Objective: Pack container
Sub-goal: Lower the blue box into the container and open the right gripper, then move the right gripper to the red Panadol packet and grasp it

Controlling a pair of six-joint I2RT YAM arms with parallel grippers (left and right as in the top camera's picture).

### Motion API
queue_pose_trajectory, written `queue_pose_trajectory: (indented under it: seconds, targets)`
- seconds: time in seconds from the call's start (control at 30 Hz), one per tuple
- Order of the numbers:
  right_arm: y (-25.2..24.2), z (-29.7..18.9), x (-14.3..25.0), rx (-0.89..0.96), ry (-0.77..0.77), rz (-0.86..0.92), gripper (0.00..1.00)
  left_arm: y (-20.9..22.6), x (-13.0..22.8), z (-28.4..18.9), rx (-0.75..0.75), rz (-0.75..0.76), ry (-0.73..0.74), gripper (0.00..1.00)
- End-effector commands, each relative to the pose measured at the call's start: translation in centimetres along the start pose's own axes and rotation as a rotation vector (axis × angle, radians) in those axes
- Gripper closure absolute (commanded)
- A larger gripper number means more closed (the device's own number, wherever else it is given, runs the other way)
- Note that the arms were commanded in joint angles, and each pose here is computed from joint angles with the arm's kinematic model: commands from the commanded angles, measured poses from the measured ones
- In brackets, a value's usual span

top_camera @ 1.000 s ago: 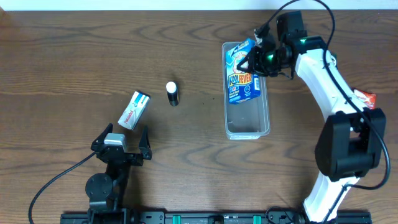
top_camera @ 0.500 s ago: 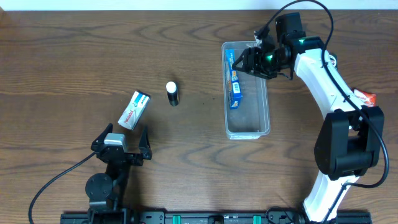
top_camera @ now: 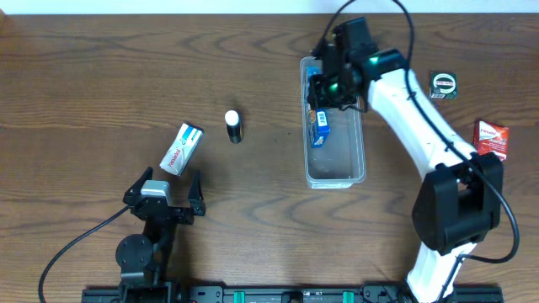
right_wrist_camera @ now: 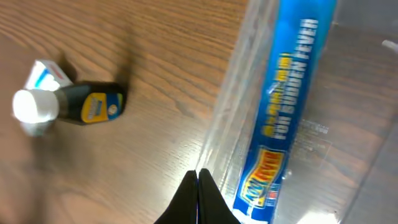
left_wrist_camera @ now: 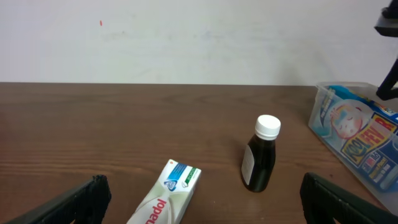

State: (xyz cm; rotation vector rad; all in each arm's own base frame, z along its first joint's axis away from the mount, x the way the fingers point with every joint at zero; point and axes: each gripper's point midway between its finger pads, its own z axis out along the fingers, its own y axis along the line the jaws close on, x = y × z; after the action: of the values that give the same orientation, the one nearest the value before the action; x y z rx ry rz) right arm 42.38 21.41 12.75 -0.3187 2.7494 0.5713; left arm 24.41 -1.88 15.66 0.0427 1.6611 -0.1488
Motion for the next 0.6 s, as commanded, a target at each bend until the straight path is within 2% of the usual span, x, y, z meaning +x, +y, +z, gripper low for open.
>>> queue_pose_trajectory:
  seconds: [0.0,0.2,0.37,0.57]
  targets:
    - [-1.3,-0.6,-0.7,0.157,-0.038,-0.063,0.99,0.0,1.6,0.1,0.004,0.008,0.051,0.02]
    - [-2.1,0.8,-0.1,0.166,-0.002,-0.051,0.99,0.0,1.6,0.1,0.004,0.008,0.051,0.02]
    - [-3.8,0.8,-0.2,0.246,-0.004,-0.043,0.99,0.0,1.6,0.1,0.004,0.008,0.051,0.02]
    - [-3.5,0.8,0.1,0.227,0.011,-0.049,0.99,0.0,1.6,0.1,0.004,0.008,0.051,0.02]
